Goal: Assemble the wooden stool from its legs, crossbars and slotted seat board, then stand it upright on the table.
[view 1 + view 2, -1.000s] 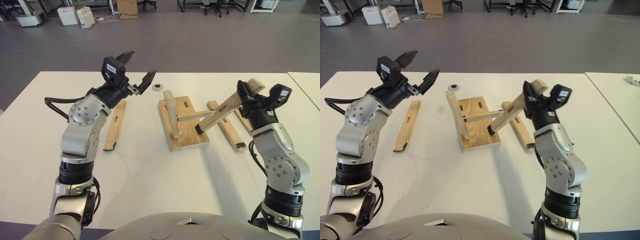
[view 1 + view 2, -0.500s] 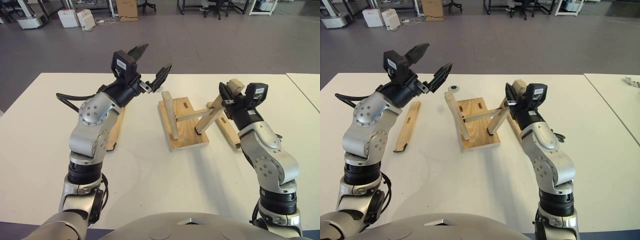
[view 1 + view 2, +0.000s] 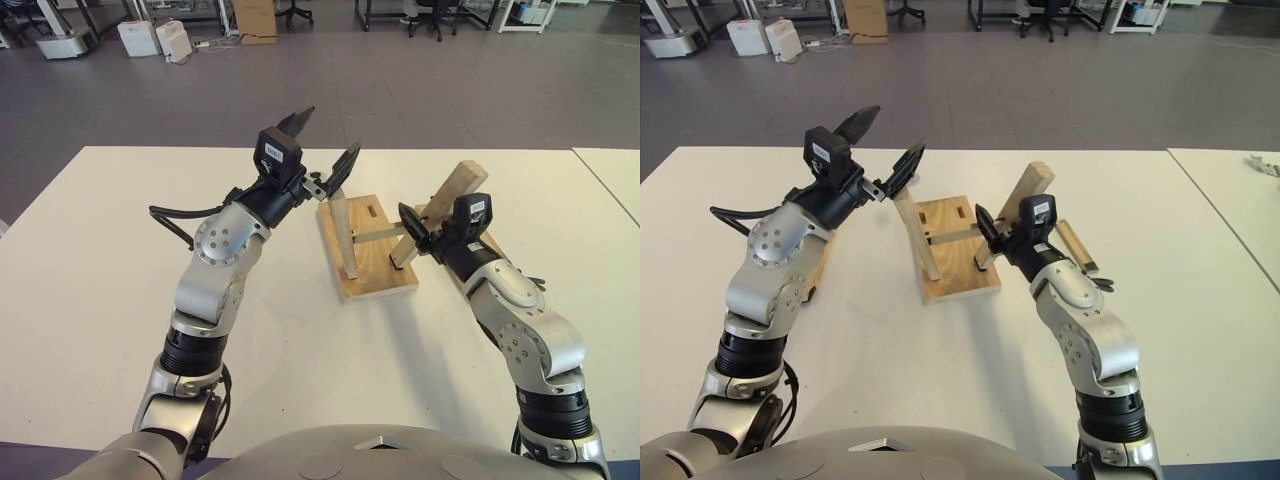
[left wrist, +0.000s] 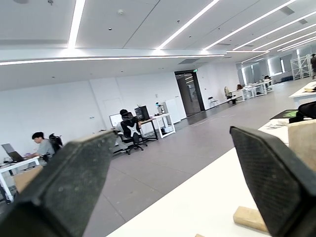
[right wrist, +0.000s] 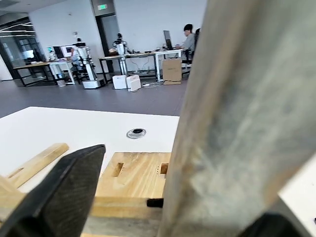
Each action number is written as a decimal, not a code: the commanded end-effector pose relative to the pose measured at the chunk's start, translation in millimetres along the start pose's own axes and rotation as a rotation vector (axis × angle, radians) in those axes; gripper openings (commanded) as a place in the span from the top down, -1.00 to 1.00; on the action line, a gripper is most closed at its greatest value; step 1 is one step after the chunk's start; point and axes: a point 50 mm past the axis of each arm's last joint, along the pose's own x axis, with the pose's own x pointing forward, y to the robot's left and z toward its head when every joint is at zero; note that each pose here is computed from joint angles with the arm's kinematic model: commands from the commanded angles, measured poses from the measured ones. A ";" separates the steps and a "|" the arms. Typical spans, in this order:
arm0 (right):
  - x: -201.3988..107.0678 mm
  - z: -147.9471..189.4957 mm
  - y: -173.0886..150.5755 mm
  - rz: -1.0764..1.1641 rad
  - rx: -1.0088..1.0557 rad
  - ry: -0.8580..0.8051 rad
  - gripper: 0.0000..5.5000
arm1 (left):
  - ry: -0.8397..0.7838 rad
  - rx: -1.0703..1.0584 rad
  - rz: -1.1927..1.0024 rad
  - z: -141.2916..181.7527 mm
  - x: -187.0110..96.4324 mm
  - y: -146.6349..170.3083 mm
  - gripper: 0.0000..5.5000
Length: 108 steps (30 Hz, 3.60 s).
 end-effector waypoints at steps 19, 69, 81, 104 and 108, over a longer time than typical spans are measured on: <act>14.9 164.0 -39.9 0.281 0.039 -0.368 -0.24 | -0.193 0.011 -0.110 91.1 23.4 20.0 -0.53; 87.1 -57.3 -77.5 0.761 -0.769 0.622 -0.24 | 0.908 0.250 -0.511 -97.9 -127.7 4.4 -0.53; 30.7 -4.6 -101.5 0.668 -0.796 0.333 -0.24 | 0.766 0.224 -0.073 -112.7 -81.8 101.0 -0.53; 102.9 -70.7 -57.4 0.422 -0.782 0.404 -0.24 | 0.769 0.277 -0.099 -158.7 -35.3 38.9 -0.53; 70.4 -29.0 -114.0 -0.011 -0.568 0.194 -0.24 | 0.730 0.202 -0.097 -162.7 -36.4 31.9 -0.53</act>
